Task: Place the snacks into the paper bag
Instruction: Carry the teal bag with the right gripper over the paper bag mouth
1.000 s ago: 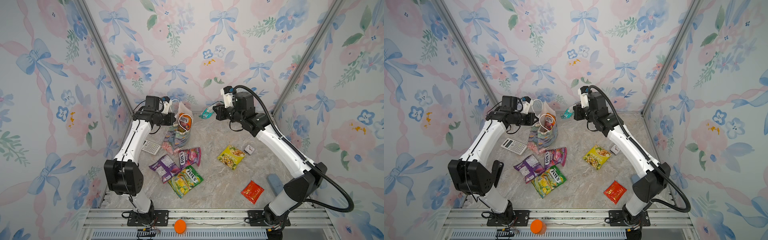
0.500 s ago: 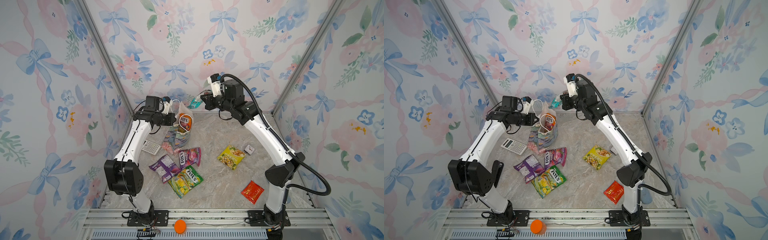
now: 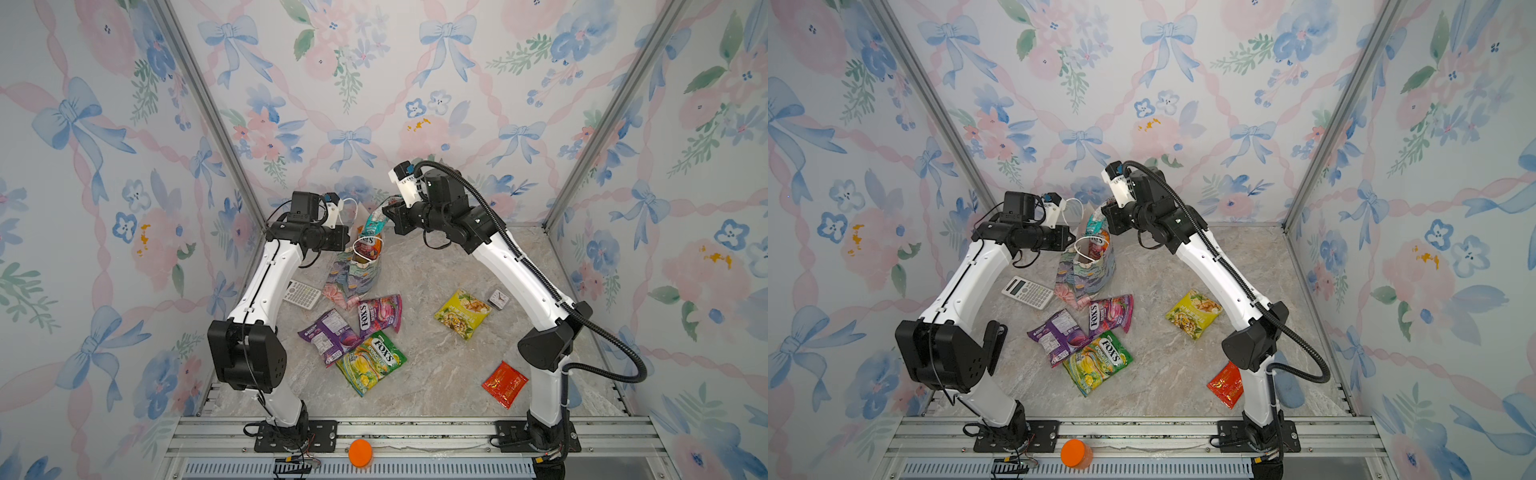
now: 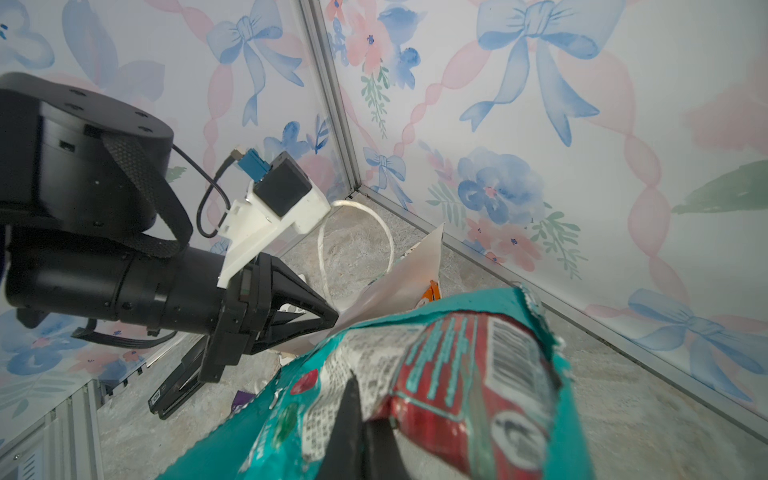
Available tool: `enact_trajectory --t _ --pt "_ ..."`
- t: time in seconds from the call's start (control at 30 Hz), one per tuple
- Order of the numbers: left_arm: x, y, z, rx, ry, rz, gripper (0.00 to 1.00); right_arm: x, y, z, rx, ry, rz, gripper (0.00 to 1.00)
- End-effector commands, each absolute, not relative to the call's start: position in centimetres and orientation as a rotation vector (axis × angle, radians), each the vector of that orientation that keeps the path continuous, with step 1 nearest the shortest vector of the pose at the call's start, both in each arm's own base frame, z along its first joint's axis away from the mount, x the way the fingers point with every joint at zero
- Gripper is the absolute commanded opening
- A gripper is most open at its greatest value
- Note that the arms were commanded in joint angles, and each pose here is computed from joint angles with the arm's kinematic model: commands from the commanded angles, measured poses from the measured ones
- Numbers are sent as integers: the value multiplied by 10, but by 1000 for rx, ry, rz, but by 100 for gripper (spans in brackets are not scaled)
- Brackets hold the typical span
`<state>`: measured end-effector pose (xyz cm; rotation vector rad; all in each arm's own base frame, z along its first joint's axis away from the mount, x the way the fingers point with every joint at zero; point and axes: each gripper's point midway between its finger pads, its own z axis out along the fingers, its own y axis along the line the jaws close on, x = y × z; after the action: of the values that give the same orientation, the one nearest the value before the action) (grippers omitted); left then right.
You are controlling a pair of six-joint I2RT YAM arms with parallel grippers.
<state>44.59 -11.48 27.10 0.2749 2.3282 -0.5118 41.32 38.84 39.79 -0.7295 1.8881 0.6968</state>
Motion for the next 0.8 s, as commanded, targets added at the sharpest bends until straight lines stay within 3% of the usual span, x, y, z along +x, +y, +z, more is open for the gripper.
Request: enact_trajectory --t 0.0,0.37,0.77 --pt "440 -104 276 259 2329 -445 0 411 391 402 -771 1863 666 0" --pt "449 -77 267 150 2360 -298 0 410 405 383 -852 1894 653 0" --pt "447 -87 269 183 2351 -371 0 416 439 366 -887 1878 711 0"
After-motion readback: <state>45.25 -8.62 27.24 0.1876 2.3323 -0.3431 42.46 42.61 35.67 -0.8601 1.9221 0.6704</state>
